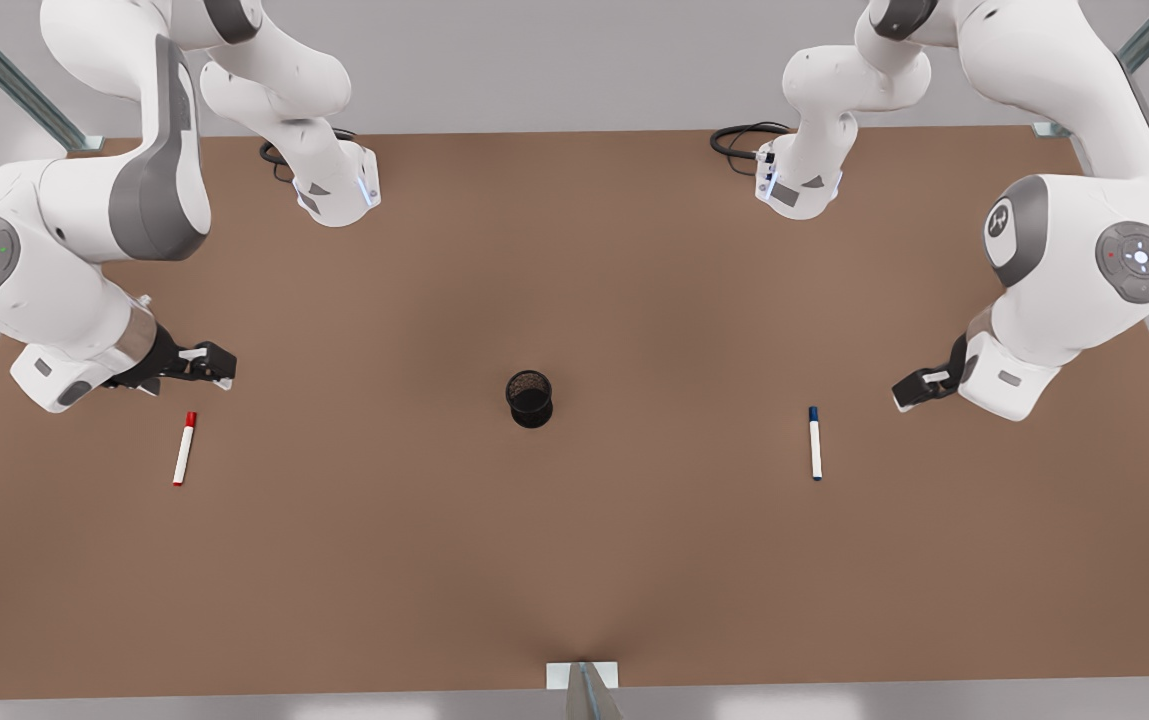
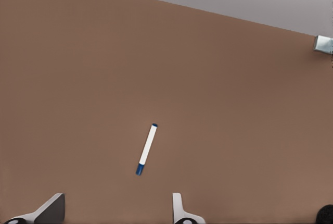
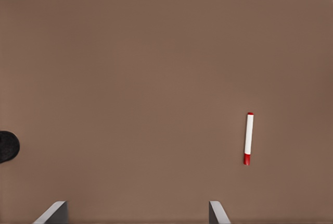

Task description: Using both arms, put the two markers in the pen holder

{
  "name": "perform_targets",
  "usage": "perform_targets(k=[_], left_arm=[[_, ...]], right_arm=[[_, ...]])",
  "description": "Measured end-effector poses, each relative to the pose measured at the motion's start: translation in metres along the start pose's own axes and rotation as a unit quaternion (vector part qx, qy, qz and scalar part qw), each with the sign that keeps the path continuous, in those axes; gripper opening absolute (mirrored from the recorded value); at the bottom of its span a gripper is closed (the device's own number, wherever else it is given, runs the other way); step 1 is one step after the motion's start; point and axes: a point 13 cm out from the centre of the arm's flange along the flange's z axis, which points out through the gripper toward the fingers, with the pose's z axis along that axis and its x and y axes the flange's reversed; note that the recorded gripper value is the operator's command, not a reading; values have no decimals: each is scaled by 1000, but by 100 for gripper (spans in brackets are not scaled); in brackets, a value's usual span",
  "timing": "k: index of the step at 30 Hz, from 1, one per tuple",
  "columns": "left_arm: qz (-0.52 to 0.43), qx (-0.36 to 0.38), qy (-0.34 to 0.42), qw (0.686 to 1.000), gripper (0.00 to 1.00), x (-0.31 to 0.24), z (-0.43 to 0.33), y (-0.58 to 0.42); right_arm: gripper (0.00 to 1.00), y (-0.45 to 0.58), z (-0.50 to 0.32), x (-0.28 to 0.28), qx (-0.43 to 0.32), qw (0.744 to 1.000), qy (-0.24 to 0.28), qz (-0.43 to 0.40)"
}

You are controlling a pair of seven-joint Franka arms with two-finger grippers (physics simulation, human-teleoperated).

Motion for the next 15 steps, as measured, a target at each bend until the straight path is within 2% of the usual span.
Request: perform_targets(k=[3,5,10,15], left_arm=[[25,-2,9,1000,100,-3,16,-4],[47,-3,30,998,100,-5,61,-21],[66,-9,76,995,100,17,188,-33],[71,-5,68,995,100,33,267,-26]], right_arm=[[100,-1,0,0,0,1000,0,5],[100,-2,10,-3,2,1000,5,9],[100,-34,104,-28,8,998,50,34],[100,-85,205,-11,1,993,89,71]])
